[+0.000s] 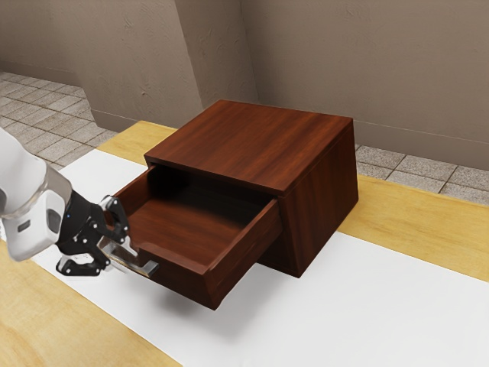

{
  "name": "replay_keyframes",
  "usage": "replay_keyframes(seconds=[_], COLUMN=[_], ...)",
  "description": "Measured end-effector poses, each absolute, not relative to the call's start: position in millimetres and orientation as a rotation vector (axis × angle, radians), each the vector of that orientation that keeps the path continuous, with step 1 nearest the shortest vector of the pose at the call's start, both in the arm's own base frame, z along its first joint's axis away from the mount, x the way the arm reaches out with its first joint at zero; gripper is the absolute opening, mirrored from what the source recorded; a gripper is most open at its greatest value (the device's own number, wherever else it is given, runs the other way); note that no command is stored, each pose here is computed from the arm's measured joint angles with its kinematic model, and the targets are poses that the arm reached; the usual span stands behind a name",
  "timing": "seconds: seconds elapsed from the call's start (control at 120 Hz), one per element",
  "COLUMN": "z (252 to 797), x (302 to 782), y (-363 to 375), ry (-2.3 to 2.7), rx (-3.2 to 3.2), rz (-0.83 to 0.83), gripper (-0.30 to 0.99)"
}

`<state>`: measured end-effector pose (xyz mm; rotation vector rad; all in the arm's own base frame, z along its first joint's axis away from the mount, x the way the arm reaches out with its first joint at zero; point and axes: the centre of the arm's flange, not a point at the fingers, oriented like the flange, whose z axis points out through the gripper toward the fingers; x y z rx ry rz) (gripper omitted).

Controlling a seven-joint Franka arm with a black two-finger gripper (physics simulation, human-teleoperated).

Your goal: Pull the drawer handle with one arm to open the drawer

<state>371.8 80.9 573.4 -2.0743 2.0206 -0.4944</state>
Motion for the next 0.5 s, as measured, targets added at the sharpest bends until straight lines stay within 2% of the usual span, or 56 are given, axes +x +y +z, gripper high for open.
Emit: replay_keyframes(seconds=[0.108, 0.175, 0.242, 0.308, 0.4, 0.5], z=[612, 665, 730, 791, 804, 798], x=[373, 375, 390, 388, 381, 373], y=[80, 80, 59, 32, 18, 17], ry=[2.007, 1.982, 1.980, 1.954, 1.910, 1.853], rx=[-2.039, -2.012, -1.977, -1.983, -2.117, -2.262], rz=[-0.521, -0.528, -0.449, -0.386, -0.275, -0.181], gripper=[0.14, 0.15, 0.18, 0.31, 0.44, 0.54])
